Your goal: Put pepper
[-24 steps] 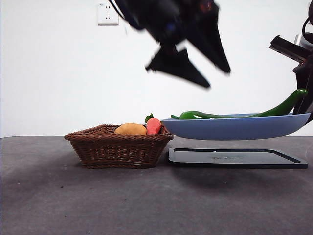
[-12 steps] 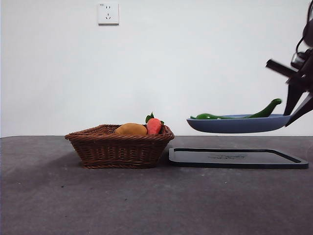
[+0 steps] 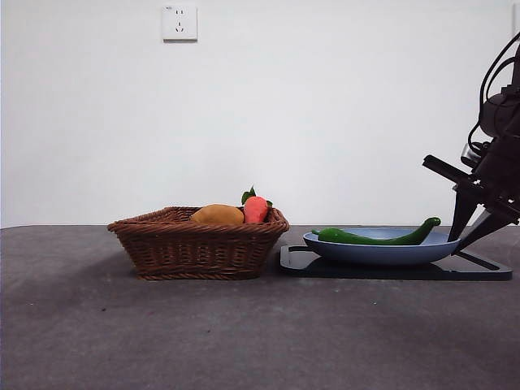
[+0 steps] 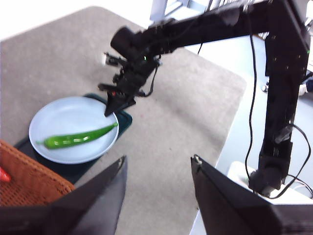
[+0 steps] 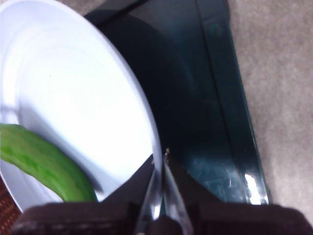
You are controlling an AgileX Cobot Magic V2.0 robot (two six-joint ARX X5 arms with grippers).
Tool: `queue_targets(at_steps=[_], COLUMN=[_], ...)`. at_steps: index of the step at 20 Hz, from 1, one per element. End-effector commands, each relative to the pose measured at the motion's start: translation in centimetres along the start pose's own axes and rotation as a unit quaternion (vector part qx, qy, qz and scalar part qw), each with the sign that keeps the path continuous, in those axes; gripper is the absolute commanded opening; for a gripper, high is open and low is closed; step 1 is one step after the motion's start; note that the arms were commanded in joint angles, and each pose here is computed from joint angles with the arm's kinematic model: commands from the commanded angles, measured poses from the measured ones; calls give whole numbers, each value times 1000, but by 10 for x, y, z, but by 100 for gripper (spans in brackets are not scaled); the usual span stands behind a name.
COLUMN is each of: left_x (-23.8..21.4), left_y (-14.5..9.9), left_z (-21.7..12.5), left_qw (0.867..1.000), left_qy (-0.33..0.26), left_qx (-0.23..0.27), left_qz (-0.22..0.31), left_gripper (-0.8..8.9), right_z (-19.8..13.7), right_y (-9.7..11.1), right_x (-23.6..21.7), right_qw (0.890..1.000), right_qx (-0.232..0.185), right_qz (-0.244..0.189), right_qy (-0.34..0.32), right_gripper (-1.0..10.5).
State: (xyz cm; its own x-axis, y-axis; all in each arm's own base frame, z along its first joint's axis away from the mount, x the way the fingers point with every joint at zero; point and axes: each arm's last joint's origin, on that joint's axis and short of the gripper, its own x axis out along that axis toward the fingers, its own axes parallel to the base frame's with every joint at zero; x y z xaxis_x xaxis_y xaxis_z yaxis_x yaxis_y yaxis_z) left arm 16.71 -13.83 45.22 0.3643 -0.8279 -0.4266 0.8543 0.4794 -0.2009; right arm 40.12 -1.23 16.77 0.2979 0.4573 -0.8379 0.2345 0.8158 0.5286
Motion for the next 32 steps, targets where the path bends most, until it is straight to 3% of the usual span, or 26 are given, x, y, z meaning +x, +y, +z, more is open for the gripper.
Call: queue_targets(at_steps=[1, 5, 8, 11, 13, 18, 25, 28, 31, 32], left_x=[-1, -1, -1, -1, 0, 0, -1, -1, -1, -1], left_y=[-1, -1, -1, -1, -1, -1, -1, -1, -1, -1], left_z=[4, 4, 3, 2, 2, 1, -1, -4, -6, -6], left_qw=[1000, 1000, 1000, 1000, 1000, 1000, 1000, 999, 999, 999], left_qy=[-6, -5, -2, 4, 5, 8, 20, 35, 40, 40], left_qx=[8, 7, 6, 3, 4, 3, -3, -11, -14, -14], left_qz=[-2, -2, -2, -2, -2, -2, -2, -3, -3, -3], left_gripper=[236, 236, 236, 236, 236, 232, 214, 9, 7, 8], right_z=[5, 4, 4, -1, -14, -93, -208, -230, -235, -235], right_y=[0, 0, 7, 25, 43, 82, 98, 98, 98, 98], right_x=[3, 2, -11, -55, -93, -190, -254, -267, -270, -270], right_qw=[1000, 1000, 999, 994, 988, 970, 951, 934, 931, 936], right_qx=[-15, -26, -43, -77, -107, -202, -294, -340, -345, -330], right_qz=[1, -1, -2, -21, -12, -4, 10, 19, 23, 25], right_qy=[-3, 2, -16, -76, -110, -132, -97, -109, -117, -117], right_gripper=[15, 155, 160, 159, 159, 155, 141, 8, 9, 11])
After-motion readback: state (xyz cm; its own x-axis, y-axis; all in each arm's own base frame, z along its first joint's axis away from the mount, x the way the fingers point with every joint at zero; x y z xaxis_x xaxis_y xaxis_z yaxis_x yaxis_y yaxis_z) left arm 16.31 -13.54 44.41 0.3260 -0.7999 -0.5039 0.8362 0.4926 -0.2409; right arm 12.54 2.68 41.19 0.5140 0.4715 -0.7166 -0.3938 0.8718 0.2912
